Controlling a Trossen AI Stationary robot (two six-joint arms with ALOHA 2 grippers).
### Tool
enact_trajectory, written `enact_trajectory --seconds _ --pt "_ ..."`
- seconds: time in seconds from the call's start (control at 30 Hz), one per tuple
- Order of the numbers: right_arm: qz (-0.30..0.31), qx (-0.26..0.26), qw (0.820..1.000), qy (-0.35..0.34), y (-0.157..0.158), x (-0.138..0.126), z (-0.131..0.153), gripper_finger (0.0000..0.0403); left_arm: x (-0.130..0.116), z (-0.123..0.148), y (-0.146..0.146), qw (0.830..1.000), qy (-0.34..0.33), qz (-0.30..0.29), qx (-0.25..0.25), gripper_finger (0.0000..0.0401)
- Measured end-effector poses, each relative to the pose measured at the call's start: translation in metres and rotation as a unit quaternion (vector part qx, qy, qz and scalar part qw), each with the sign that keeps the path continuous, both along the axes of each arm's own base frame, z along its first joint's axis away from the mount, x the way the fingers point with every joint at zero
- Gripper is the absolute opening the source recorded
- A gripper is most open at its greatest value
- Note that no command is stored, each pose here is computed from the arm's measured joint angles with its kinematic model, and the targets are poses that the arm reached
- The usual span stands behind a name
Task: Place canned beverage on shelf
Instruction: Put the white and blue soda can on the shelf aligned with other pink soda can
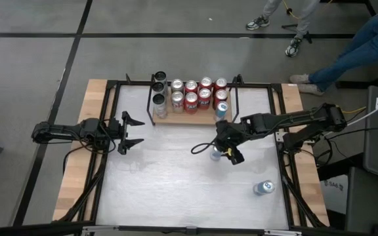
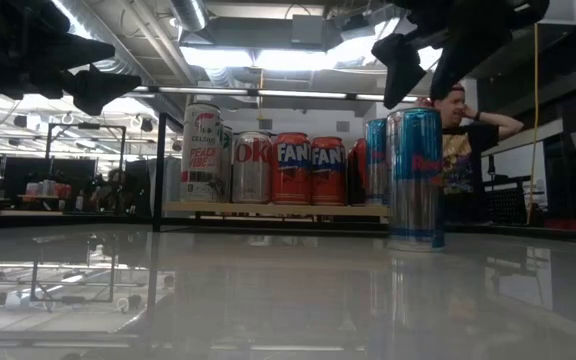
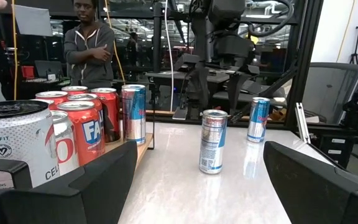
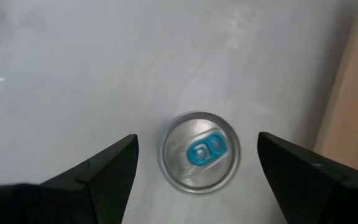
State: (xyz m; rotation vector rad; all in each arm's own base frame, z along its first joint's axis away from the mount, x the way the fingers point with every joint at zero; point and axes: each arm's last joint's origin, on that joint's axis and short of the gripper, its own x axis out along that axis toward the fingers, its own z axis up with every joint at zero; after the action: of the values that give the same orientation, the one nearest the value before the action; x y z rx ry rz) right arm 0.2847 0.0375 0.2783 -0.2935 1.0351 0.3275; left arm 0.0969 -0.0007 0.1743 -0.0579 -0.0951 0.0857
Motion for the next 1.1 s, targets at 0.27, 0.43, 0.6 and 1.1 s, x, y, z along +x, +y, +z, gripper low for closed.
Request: enact_trajectory --seconds 0.27,0.43,0.6,1.1 --pt "-0.019 -0.004 1.000 0.009 -0.001 0.000 -0.007 0.0319 0.000 0.000 0.000 1.000 0.000 0.000 0.000 0.0345" --pt "-0.026 -0.003 0.999 0.026 -0.001 -0.003 -0.022 0.0319 0.000 0.000 0.000 1.000 0.000 0.000 0.000 0.0345" --pt "-0.031 0.001 0.999 0.020 -0.001 -0.002 -0.028 0.0319 0.000 0.000 0.000 1.000 0.000 0.000 0.000 0.0345" --pt "-0.030 0.002 1.000 0.007 -0.001 -0.002 -0.039 0.0319 0.000 0.000 0.000 1.000 0.000 0.000 0.000 0.0345"
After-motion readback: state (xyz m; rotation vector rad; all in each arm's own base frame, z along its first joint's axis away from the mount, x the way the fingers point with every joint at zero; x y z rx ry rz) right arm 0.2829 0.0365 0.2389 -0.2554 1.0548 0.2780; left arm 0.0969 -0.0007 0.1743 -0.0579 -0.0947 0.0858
